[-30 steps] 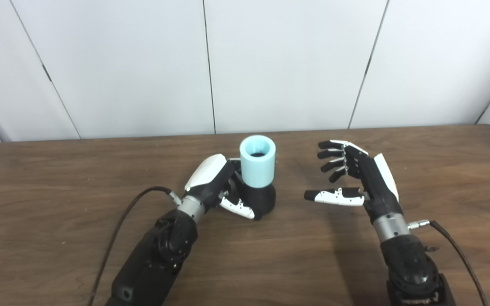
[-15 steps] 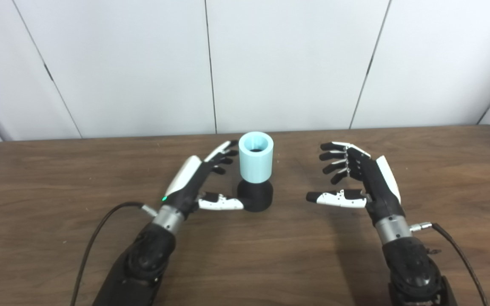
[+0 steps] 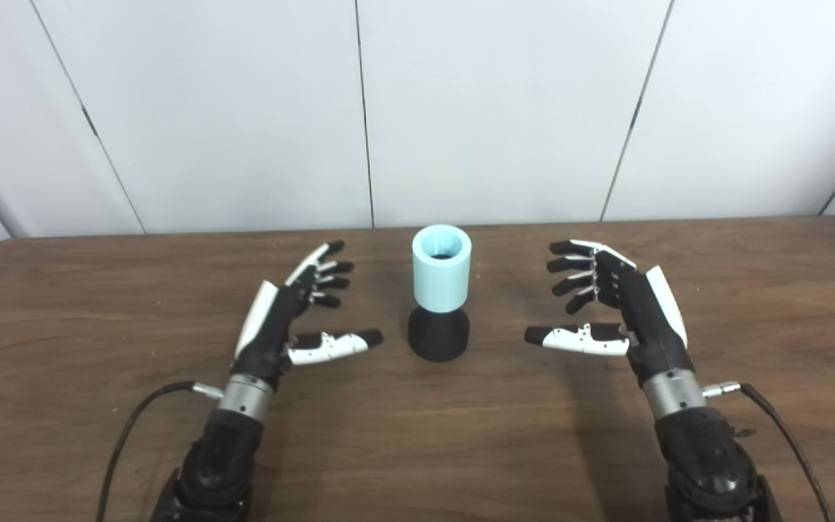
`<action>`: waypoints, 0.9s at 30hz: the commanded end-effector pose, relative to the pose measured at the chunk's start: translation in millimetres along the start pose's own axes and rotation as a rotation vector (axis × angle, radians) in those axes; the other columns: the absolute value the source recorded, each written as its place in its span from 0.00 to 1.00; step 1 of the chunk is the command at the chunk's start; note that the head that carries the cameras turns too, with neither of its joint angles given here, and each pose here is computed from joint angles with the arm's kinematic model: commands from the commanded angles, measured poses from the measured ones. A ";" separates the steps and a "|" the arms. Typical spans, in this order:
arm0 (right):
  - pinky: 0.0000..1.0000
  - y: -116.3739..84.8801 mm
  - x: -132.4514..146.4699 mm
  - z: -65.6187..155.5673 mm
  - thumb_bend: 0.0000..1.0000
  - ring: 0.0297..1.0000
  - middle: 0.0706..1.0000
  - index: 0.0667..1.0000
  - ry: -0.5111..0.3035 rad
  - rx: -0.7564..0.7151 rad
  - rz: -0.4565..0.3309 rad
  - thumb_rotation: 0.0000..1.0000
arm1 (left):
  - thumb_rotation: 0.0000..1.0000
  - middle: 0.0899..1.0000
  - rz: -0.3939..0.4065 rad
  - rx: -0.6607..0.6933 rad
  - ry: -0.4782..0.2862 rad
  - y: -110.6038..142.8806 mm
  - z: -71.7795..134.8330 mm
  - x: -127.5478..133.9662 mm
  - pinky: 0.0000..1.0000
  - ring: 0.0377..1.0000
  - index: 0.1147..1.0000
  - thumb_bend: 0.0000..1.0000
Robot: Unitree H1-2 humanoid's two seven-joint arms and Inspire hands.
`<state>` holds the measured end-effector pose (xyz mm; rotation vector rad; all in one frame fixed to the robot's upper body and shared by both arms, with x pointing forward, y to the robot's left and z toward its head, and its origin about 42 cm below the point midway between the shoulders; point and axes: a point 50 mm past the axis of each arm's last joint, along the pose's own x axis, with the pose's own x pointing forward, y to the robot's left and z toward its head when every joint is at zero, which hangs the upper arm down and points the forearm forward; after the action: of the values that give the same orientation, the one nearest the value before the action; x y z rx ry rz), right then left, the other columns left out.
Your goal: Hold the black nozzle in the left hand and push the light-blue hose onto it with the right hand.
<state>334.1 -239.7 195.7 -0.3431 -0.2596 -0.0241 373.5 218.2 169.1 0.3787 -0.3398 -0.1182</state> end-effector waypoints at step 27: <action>0.45 -8.0 -6.0 15.6 0.77 0.57 0.67 0.71 -0.078 0.020 -0.019 0.05 | 0.25 0.73 0.063 -0.016 -0.059 9.5 12.0 2.1 0.60 0.71 0.78 0.81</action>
<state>322.8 -243.2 192.0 -0.3220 -0.2515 -0.0286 366.6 223.5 166.8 0.3576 -0.3397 -0.0830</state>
